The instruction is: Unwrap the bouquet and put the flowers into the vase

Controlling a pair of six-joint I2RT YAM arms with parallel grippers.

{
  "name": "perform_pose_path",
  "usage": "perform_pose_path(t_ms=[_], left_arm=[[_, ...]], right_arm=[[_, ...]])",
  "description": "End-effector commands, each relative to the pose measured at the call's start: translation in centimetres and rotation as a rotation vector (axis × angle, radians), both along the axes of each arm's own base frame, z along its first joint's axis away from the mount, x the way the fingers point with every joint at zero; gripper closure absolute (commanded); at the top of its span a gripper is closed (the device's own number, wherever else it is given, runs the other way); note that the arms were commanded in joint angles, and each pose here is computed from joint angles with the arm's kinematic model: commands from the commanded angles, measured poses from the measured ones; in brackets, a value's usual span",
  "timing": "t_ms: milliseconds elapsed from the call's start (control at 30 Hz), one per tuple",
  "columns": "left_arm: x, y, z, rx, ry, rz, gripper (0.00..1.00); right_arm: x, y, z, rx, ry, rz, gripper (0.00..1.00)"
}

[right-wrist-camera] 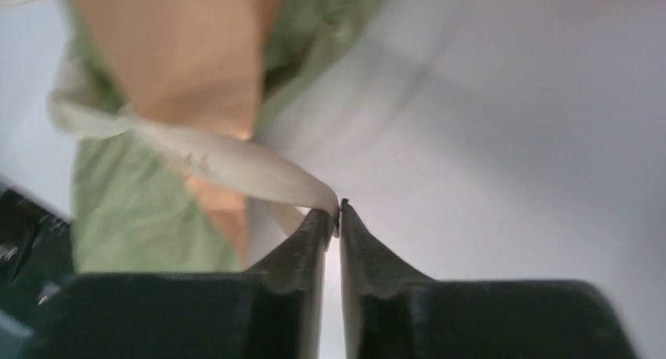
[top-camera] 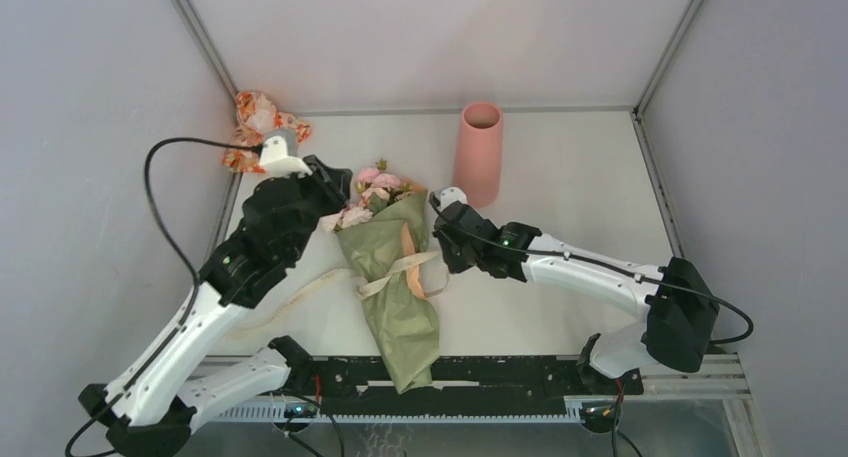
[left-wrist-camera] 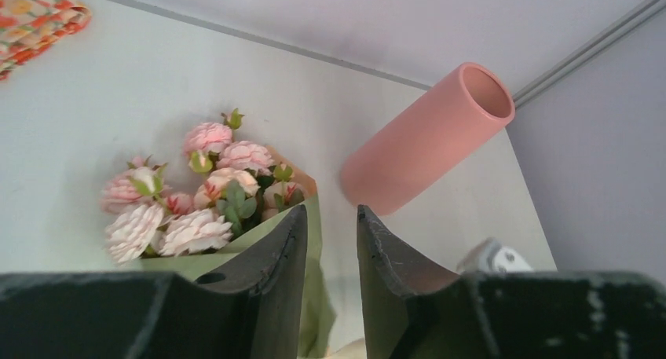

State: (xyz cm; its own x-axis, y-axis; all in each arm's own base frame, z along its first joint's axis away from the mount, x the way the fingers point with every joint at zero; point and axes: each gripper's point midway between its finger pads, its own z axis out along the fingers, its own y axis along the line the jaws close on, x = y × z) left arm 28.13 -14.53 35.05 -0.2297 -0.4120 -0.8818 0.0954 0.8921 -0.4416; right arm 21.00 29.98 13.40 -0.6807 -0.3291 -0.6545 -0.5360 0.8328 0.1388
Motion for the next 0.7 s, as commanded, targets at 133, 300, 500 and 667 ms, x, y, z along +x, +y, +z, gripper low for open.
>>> perform_pose_path(t_ms=[133, 300, 500, 667], left_arm=[[-5.5, 8.0, 0.0, 0.002, 0.026, 0.196, 0.62], [-8.3, 11.8, 1.1, -0.022, -0.004, 0.284, 0.55], [-10.0, 13.8, 0.7, -0.016, 0.012, 0.328, 0.53], [-10.8, 14.6, 0.7, -0.025, 0.003, 0.34, 0.52]], right_arm=[[2.5, -0.5, 2.1, -0.104, -0.155, -0.059, 0.55], [1.1, 5.3, 5.6, -0.05, -0.227, 0.112, 0.53], [-2.3, 11.4, 6.5, -0.046, -0.246, 0.362, 0.53], [-3.2, 14.2, 3.1, -0.126, -0.227, 0.482, 0.53]])
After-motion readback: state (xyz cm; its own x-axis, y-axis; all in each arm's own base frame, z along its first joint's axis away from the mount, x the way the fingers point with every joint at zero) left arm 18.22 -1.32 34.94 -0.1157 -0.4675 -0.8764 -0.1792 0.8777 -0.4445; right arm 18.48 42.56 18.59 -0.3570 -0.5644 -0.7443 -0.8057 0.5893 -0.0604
